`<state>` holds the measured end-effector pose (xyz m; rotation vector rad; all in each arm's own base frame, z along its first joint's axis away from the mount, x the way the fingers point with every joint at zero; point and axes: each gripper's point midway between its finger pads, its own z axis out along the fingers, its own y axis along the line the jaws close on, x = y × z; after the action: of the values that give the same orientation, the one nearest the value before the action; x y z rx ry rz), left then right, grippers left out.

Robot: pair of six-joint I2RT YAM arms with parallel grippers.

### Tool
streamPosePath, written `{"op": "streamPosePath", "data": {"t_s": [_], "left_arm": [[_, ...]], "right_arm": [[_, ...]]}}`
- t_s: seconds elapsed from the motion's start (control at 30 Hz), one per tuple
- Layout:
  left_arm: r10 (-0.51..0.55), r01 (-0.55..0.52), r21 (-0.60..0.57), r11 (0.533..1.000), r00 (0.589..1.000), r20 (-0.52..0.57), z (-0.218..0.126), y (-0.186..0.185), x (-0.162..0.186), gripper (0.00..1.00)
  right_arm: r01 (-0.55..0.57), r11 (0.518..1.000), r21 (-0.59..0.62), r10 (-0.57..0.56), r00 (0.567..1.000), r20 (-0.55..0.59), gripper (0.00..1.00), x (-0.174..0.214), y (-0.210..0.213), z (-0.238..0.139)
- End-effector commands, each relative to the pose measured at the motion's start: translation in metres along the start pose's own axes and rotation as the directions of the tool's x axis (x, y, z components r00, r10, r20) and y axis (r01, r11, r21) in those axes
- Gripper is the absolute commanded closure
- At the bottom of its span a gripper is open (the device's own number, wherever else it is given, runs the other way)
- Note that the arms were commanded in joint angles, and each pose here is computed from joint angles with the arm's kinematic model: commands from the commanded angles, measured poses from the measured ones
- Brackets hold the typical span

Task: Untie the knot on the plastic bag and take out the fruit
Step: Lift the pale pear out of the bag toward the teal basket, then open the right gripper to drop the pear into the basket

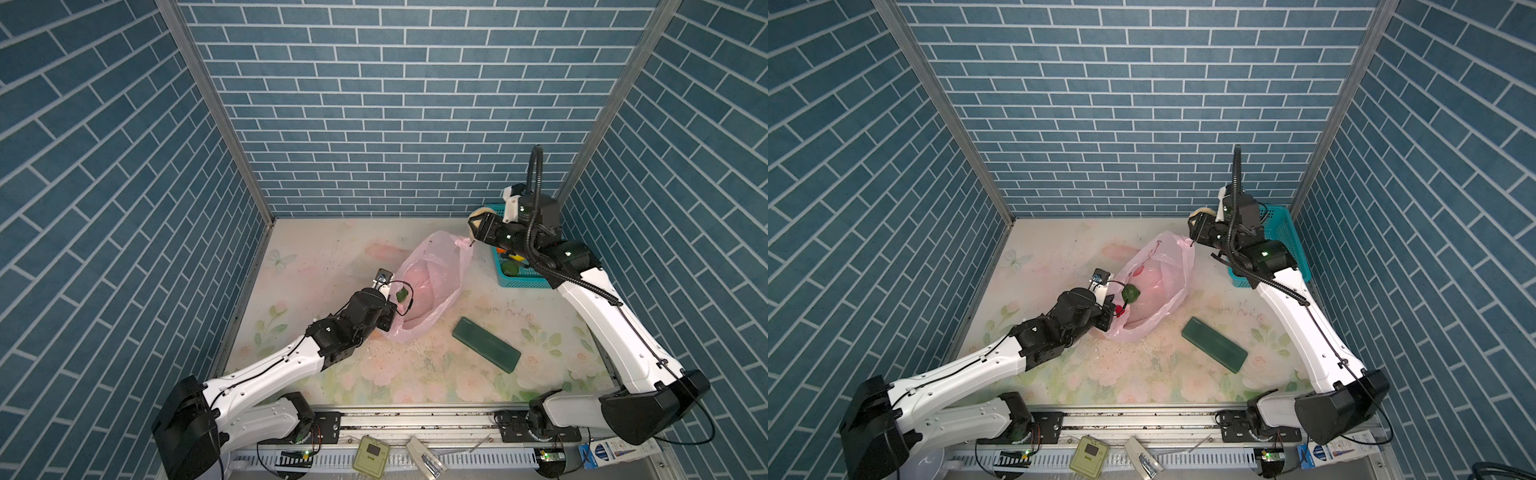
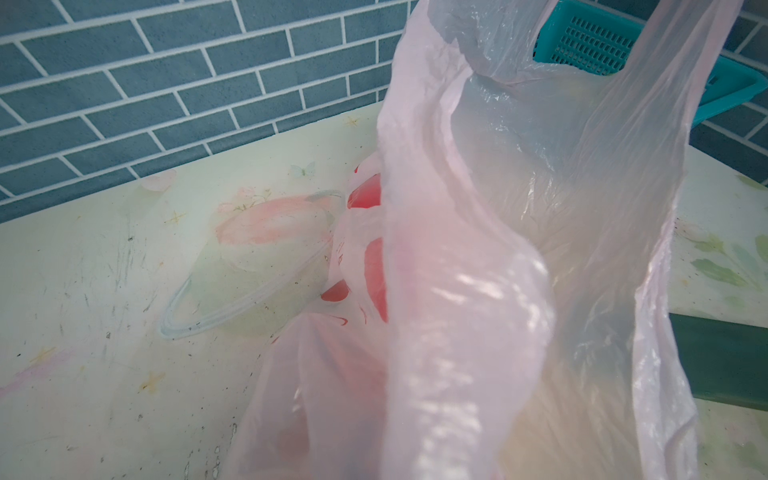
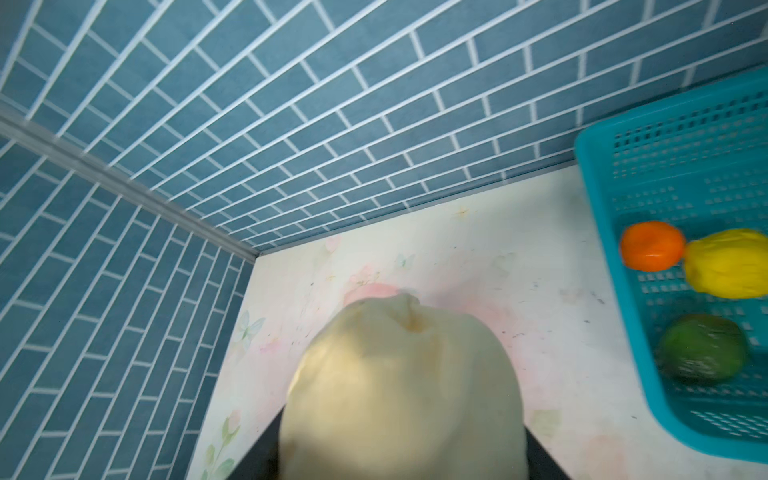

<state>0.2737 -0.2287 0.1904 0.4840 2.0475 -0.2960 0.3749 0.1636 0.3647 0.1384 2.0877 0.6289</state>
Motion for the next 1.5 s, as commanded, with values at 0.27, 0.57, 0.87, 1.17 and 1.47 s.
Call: {"op": "streamPosePath", "data": {"t_s": [0.27,0.57,0.87,1.17,1.47], "left_arm": [[0.014,-0.014,-0.007,1.000,1.000,-0.007,-0.001,0.002,0.001,1.00],[0.011,-0.011,-0.019,1.000,1.000,-0.015,-0.003,0.004,0.002,1.00],[0.012,-0.013,-0.028,1.000,1.000,-0.021,-0.004,0.007,0.003,1.00],[0.014,-0.015,-0.035,0.999,0.999,-0.029,-0.007,0.009,0.006,1.00],[0.015,-0.016,-0.042,0.999,1.000,-0.026,-0.010,0.012,0.006,1.00]], "right_arm": [[-0.128,0.970,0.209,0.123,0.992,0.037,0.48,-0.014,-0.143,0.042],[-0.159,0.922,0.353,0.164,0.986,0.017,0.48,-0.019,-0.244,0.107],[-0.144,0.869,0.473,0.178,0.984,-0.027,0.48,-0.017,-0.316,0.149],[-0.083,0.834,0.546,0.156,0.984,-0.088,0.18,-0.021,-0.345,0.160],[-0.086,0.841,0.534,0.145,0.987,-0.070,0.14,-0.022,-0.334,0.147]]}}
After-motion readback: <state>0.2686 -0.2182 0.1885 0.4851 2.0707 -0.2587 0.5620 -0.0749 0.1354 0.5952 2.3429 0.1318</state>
